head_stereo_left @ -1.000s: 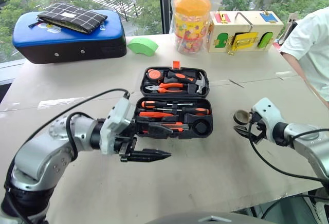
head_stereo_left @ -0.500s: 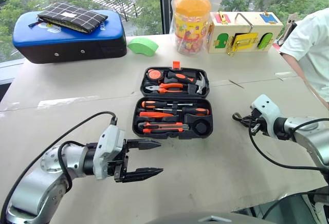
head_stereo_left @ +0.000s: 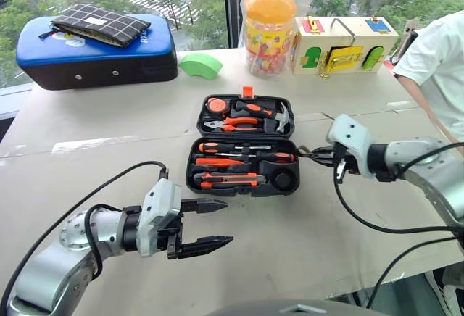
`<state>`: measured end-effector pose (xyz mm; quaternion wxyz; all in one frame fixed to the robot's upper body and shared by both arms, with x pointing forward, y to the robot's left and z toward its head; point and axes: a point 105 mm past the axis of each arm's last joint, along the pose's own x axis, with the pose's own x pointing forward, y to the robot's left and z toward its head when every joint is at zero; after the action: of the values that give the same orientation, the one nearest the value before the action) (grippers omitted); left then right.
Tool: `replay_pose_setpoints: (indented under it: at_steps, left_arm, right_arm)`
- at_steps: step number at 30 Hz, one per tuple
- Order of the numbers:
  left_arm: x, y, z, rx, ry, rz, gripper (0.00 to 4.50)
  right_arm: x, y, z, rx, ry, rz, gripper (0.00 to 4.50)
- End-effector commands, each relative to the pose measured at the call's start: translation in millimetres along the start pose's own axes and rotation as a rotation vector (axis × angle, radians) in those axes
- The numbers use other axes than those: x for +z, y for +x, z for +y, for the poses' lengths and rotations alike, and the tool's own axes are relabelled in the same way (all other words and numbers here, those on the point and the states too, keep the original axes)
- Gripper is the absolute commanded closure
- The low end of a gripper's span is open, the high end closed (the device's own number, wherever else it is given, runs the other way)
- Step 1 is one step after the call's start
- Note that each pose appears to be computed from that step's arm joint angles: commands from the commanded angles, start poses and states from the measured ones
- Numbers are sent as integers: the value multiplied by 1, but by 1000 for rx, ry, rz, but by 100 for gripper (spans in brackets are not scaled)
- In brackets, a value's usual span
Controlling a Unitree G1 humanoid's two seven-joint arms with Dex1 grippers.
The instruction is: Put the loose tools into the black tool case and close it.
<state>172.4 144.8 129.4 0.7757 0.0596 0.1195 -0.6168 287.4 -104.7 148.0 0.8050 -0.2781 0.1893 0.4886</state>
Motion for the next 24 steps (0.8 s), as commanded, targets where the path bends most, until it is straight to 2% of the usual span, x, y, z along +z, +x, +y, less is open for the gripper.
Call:
replay_pose_setpoints:
  at_steps: [1,5,17,24]
  left_arm:
    - [7,0,4,21,41,-6,128]
    - [5,1,5,55,28,-10,128]
    - [0,1,3,109,-3,-14,128]
    - [4,2,5,116,2,-21,128]
  right_arm:
    - [-1,13,2,66,-51,49,445]
    - [-6,21,1,106,-66,81,445]
    - [8,36,9,188,-100,55,445]
    - [2,39,13,219,-116,87,445]
